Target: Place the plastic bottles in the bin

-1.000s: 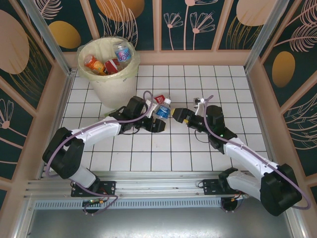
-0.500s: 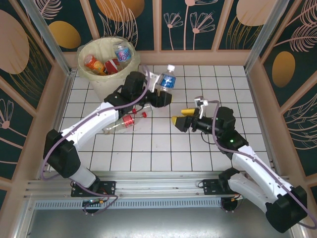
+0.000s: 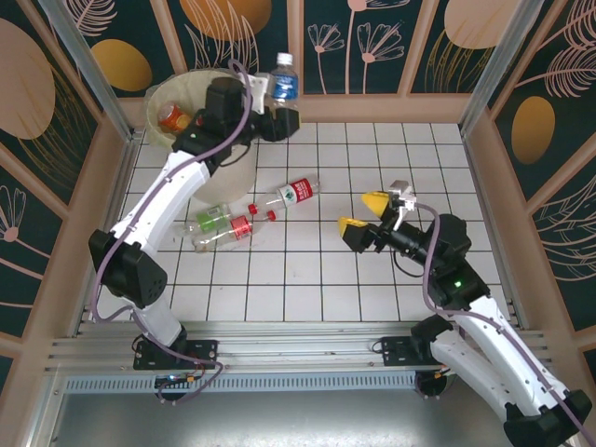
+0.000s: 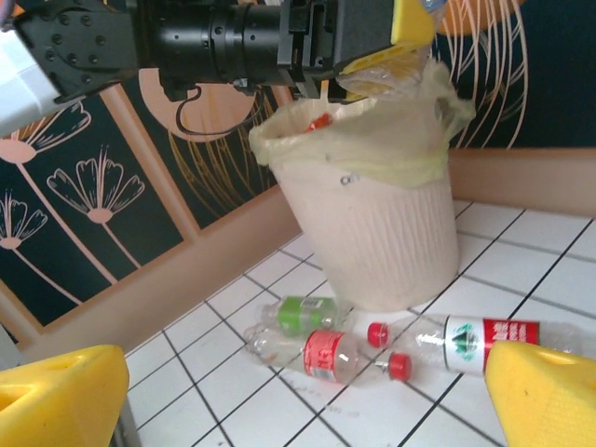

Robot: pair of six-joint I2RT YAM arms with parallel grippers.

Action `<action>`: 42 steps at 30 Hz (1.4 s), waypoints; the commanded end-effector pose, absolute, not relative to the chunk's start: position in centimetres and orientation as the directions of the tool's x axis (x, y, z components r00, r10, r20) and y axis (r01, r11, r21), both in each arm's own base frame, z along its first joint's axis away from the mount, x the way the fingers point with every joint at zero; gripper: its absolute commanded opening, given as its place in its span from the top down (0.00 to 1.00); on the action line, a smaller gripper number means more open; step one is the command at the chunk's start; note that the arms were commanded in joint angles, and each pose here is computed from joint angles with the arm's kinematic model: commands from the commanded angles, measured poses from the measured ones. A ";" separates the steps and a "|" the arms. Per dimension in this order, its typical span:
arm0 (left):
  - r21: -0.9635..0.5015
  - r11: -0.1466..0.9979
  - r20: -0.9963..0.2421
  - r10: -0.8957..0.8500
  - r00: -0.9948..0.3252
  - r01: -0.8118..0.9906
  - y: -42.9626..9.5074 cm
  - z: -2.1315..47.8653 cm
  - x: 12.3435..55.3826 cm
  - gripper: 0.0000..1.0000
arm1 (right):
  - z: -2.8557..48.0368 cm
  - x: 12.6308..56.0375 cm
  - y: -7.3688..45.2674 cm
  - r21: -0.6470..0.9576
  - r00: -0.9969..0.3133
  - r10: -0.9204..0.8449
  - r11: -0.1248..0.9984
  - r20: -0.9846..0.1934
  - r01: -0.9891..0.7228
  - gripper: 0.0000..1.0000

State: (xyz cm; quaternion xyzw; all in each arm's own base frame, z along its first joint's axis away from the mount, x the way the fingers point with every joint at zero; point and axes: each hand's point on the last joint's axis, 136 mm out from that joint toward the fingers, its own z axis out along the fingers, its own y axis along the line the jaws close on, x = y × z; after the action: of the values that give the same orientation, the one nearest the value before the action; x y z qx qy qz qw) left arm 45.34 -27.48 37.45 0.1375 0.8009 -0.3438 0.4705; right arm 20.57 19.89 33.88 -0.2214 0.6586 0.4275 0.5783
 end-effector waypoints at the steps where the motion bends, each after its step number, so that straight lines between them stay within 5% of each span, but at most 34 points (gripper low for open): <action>1: -0.381 0.783 -0.867 -0.118 -0.483 0.492 -24.5 39.1 47.1 0.37 | 35.3 20.2 19.0 0.232 -0.129 0.217 0.563 -0.968 -0.793 0.01; 17: -0.320 0.943 -0.846 -0.242 -0.476 0.088 -10.6 36.8 52.2 0.37 | 34.5 21.5 18.3 0.266 -0.155 0.226 0.626 -0.962 -0.733 0.01; 42: -0.420 0.900 -0.711 -0.408 -0.572 -0.119 -7.7 31.8 54.8 0.26 | 31.7 25.1 17.7 0.415 -0.324 0.271 0.709 -0.907 -0.570 0.01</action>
State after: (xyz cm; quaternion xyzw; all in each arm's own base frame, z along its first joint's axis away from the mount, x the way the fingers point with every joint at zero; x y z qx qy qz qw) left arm 54.79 -8.01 31.30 -0.1365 0.8745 -0.1575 0.4379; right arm 25.04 18.06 30.38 -0.1152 0.7344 0.3632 0.5616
